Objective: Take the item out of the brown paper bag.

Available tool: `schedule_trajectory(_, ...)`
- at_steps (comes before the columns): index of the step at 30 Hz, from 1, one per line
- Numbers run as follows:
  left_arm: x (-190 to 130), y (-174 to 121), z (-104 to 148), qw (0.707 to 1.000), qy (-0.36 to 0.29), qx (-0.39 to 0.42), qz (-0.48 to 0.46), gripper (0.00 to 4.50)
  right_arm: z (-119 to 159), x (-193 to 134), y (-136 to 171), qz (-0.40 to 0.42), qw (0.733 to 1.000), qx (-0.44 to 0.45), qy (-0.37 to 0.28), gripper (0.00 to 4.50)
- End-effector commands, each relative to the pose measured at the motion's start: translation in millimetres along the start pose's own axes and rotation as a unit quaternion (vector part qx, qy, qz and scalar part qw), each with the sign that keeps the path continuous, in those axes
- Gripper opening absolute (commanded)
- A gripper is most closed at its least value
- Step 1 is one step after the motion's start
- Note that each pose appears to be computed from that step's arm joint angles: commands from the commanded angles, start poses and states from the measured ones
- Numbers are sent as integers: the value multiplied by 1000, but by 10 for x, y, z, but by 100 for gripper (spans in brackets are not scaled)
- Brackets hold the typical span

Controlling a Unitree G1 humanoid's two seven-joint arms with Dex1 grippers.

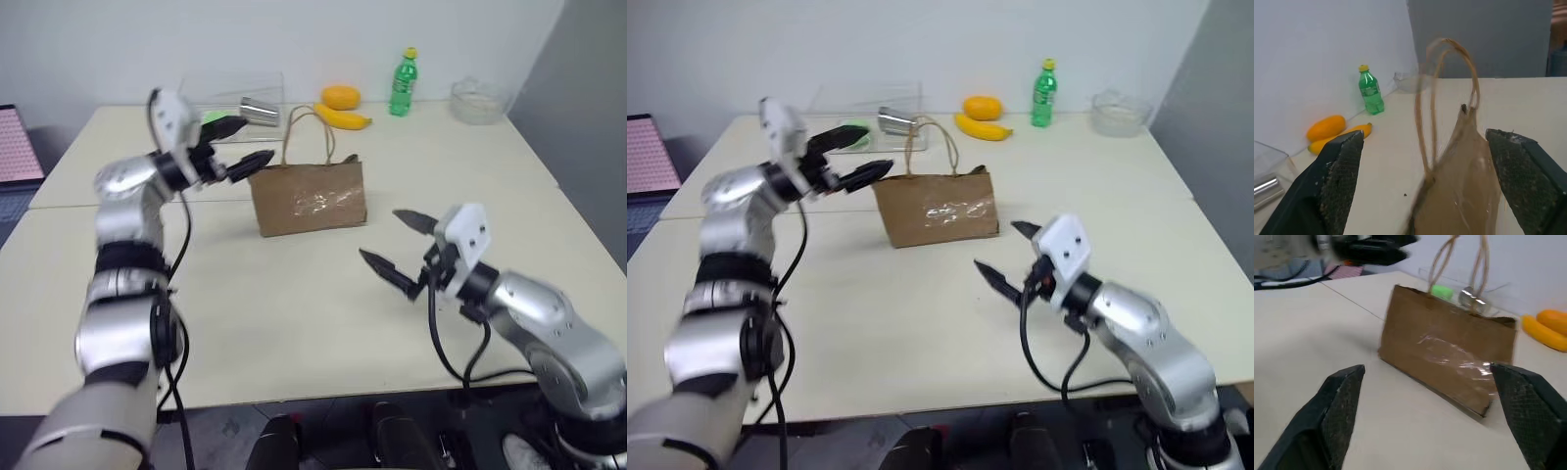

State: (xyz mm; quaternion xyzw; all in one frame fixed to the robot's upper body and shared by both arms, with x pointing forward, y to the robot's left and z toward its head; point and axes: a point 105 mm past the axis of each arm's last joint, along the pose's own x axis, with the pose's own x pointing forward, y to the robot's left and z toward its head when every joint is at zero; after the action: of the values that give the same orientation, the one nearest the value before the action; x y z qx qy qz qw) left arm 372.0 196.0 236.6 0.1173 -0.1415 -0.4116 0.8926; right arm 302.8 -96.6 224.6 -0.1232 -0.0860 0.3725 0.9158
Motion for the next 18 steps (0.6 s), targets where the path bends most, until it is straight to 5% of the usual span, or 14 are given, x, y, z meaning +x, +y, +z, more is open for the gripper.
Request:
schedule_trajectory(1, -102, -233, 385, 998, -49, 19, 34, 421, 173, 115, -154, 2, 999, -23, -28, 294)
schedule_trajectory(9, -414, -913, 146, 989, -51, -74, 120, 421, 261, 752, -591, 19, 993, -113, -17, 10)
schedule_trajectory(18, -479, -1089, -9, 987, -33, -105, 121, 421, 233, 1442, -880, -5, 982, -186, 41, 4)
